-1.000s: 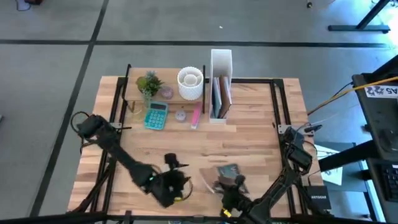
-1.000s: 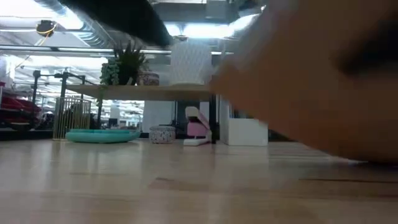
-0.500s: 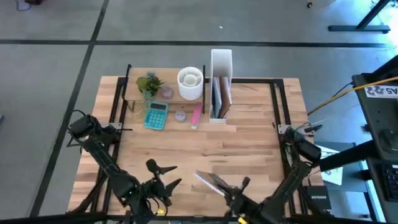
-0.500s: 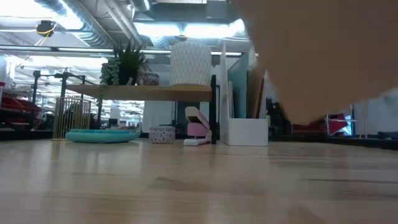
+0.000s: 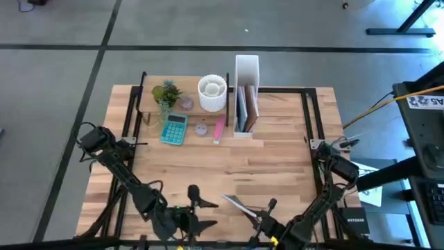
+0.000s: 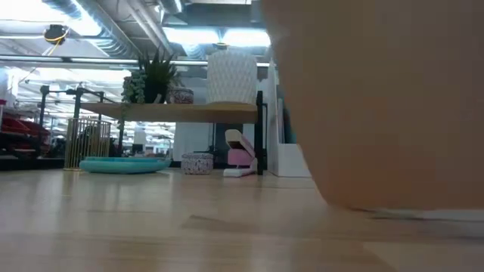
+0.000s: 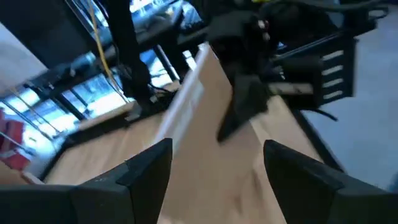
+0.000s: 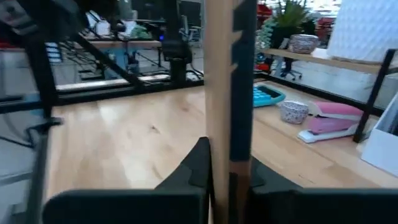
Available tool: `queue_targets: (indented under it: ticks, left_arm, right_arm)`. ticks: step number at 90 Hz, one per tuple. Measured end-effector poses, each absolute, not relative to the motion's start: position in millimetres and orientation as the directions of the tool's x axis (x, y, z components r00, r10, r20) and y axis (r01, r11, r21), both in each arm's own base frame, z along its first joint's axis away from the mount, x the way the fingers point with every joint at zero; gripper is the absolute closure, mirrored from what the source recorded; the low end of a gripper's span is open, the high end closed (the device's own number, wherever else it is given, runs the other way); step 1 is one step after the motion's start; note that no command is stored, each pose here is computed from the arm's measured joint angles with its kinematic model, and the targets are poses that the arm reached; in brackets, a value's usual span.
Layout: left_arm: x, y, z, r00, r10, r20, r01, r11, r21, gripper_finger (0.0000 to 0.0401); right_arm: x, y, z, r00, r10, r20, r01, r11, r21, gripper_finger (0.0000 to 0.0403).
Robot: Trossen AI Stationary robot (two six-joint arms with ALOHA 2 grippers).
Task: Stock shelves
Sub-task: Put the brown book in the book organizer
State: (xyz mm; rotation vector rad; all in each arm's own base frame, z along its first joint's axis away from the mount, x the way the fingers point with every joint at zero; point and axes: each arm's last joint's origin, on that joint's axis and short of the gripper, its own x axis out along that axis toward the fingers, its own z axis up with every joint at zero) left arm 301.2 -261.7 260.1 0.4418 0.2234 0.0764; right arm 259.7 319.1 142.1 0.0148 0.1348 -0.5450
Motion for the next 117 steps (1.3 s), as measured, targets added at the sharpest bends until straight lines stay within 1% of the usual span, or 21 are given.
queue_targets:
  ticks: [9,23,32,37,45,53,68,73,80,86,94,97,104,117]
  left_arm:
    - [313.2,-249.5,261.4,0.973,0.118,-0.196,-0.015,0.888,0.46,0.0166]
    - [330.4,-231.6,258.2,0.967,-0.011,-0.253,0.127,0.886,0.445,0.0166]
    - [334.3,-225.1,253.3,0.943,-0.091,-0.319,0.223,0.886,0.407,0.0166]
    - [334.4,-222.8,247.8,0.925,-0.101,-0.366,0.25,0.888,0.385,0.0166]
    - [331.5,-222.2,241.6,0.9,-0.094,-0.425,0.267,0.89,0.37,0.0166]
    - [325.1,-225.6,236.7,0.884,-0.059,-0.464,0.251,0.897,0.364,0.0166]
    - [316.4,-227.6,231.2,0.867,0.039,-0.496,0.164,0.919,0.359,0.0171]
    - [314.6,-227.8,229.1,0.86,0.057,-0.508,0.152,0.921,0.36,0.0189]
    - [313.3,-228.7,228.9,0.86,0.066,-0.507,0.141,0.923,0.359,0.0233]
    - [312.7,-229.7,228.9,0.86,0.062,-0.507,0.145,0.922,0.358,0.0283]
    - [311.1,-232.2,229.0,0.86,0.051,-0.507,0.16,0.918,0.363,0.036]
    - [310.1,-233.5,229.0,0.86,0.046,-0.508,0.169,0.914,0.37,0.0379]
    - [307.5,-236.7,228.9,0.86,0.037,-0.509,0.18,0.911,0.371,0.0389]
    - [302.8,-241.9,233.9,0.844,0.047,-0.535,0.187,0.908,0.374,0.0395]
  right_arm:
    - [273.0,315.3,143.0,0.846,-0.502,-0.181,0.498,0.864,-0.068,0.0401]
    - [296.7,314.2,148.0,0.876,-0.392,-0.282,0.363,0.919,-0.154,0.04]
    - [305.6,314.9,151.9,0.894,-0.328,-0.304,0.284,0.942,-0.178,0.04]
    - [307.7,313.9,152.8,0.895,-0.329,-0.301,0.282,0.94,-0.19,0.04]
    - [307.2,313.1,152.3,0.892,-0.343,-0.295,0.291,0.934,-0.208,0.04]
    - [306.4,313.0,151.6,0.89,-0.343,-0.301,0.288,0.934,-0.212,0.04]
    - [305.8,313.5,151.4,0.89,-0.34,-0.303,0.284,0.934,-0.215,0.04]
    - [305.8,313.3,151.5,0.89,-0.345,-0.299,0.289,0.933,-0.215,0.04]
    - [305.8,313.2,151.6,0.889,-0.349,-0.295,0.294,0.931,-0.215,0.04]
    - [306.1,313.1,151.5,0.889,-0.346,-0.298,0.291,0.932,-0.214,0.04]
    - [306.3,313.1,151.8,0.89,-0.349,-0.295,0.296,0.932,-0.211,0.0399]
    - [306.3,313.2,151.7,0.89,-0.345,-0.298,0.292,0.934,-0.208,0.0397]
    - [306.9,313.9,151.6,0.894,-0.32,-0.315,0.27,0.943,-0.192,0.0379]
    - [306.3,314.3,151.0,0.894,-0.302,-0.332,0.25,0.95,-0.189,0.0315]
